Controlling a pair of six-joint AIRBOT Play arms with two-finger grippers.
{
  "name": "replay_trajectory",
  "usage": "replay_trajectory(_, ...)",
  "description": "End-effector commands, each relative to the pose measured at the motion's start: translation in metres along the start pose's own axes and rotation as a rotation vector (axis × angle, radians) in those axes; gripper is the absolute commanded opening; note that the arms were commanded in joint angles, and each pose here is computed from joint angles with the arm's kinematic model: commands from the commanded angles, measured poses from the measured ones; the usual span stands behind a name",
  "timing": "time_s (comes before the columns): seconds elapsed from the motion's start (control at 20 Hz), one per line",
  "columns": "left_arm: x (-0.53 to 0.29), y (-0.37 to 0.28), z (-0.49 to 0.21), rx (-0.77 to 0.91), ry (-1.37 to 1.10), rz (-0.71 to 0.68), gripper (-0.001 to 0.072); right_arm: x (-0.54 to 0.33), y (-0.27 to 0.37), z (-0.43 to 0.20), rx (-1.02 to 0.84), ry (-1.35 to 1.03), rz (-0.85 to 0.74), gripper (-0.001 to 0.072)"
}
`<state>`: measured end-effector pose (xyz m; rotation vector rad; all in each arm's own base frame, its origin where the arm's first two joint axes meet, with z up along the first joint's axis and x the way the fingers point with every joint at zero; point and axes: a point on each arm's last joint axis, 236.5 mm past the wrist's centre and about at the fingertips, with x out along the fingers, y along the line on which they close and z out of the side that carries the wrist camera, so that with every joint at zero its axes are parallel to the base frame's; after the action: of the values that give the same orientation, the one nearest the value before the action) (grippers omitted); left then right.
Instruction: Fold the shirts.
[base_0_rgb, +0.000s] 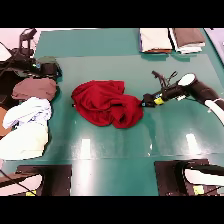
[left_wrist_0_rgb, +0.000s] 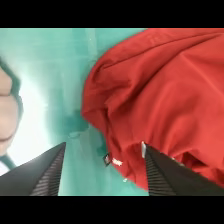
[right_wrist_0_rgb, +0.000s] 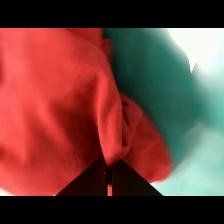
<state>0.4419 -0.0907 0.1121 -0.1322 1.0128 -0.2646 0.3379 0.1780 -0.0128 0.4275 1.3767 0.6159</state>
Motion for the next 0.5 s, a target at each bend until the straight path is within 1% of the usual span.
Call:
replay_trajectory(0.0, 0.051, -0.006, -0.009, -0.068, 0.071, -0.074, 0.0570, -0.043, 0.021, 0.020, -0.105, -0.088, -0.070, 0.0019)
replay_trajectory(0.25, 0.138, -0.001, -0.038, -0.155, 0.196, -0.141, 0.0570, -0.059, 0.034, 0.019, -0.127, -0.117, -0.082, 0.0019)
replay_trajectory(0.35, 0.157, -0.014, -0.045, -0.150, 0.216, -0.216, 0.0570, -0.058, 0.033, 0.018, -0.115, -0.113, -0.080, 0.0019)
replay_trajectory(0.45, 0.171, -0.015, -0.049, -0.138, 0.217, -0.210, 0.0570, -0.058, 0.033, 0.019, -0.109, -0.118, -0.081, 0.0019)
